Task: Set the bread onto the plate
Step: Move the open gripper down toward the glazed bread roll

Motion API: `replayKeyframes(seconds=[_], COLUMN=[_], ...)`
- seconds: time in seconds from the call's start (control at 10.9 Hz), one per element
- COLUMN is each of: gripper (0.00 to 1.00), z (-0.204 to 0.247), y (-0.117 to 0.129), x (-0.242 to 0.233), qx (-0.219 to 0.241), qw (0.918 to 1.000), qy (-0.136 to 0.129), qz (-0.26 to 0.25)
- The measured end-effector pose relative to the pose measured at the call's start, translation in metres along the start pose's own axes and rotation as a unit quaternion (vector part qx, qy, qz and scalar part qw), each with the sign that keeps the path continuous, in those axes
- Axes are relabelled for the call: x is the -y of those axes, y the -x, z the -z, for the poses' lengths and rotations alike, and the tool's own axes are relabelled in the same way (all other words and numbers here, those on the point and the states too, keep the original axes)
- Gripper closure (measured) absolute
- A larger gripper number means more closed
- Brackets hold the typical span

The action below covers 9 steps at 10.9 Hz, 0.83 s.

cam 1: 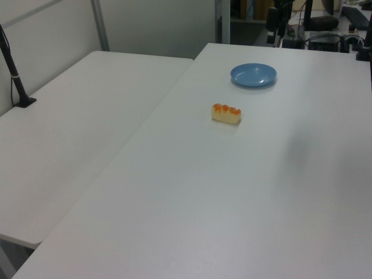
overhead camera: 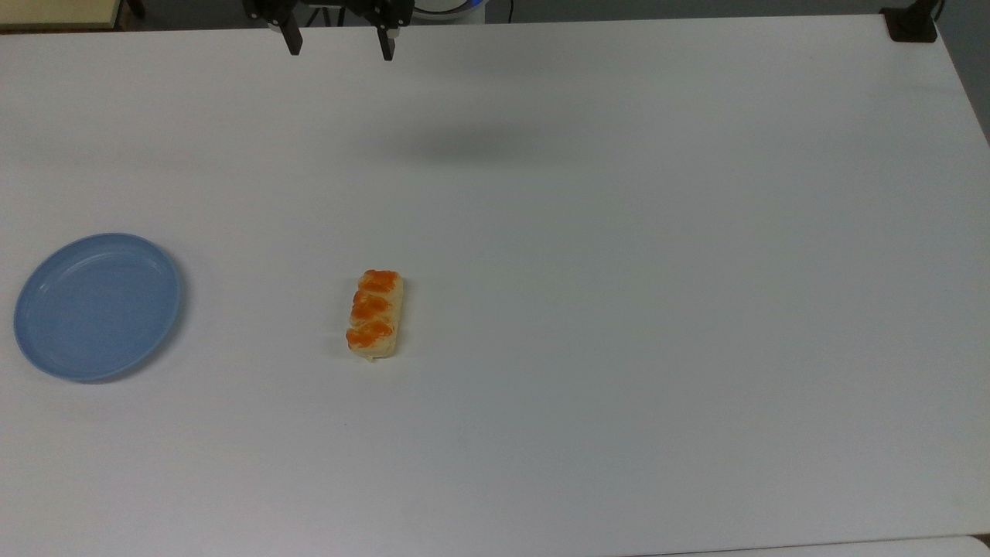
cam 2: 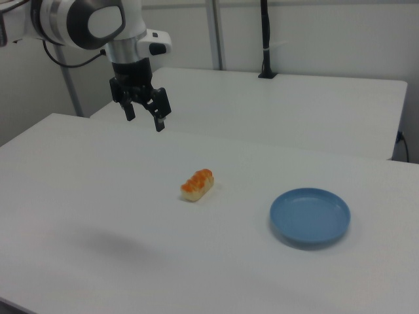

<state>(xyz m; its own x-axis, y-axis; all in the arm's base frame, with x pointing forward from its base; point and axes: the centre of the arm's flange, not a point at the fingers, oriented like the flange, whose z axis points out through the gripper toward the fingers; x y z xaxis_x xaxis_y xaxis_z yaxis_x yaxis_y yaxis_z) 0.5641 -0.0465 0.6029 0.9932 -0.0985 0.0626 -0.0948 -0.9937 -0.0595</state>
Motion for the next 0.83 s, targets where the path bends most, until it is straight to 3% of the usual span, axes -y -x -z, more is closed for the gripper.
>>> replayKeyframes(seconds=[0.28, 0.83], gripper=[0.00, 0.00], z=[-0.020, -0.093], y=[-0.010, -0.072], x=[-0.003, -0.006], qx=[0.012, -0.066], qw=[0.9998, 0.9975], qy=[0.013, 0.026], qz=[0.008, 0.006])
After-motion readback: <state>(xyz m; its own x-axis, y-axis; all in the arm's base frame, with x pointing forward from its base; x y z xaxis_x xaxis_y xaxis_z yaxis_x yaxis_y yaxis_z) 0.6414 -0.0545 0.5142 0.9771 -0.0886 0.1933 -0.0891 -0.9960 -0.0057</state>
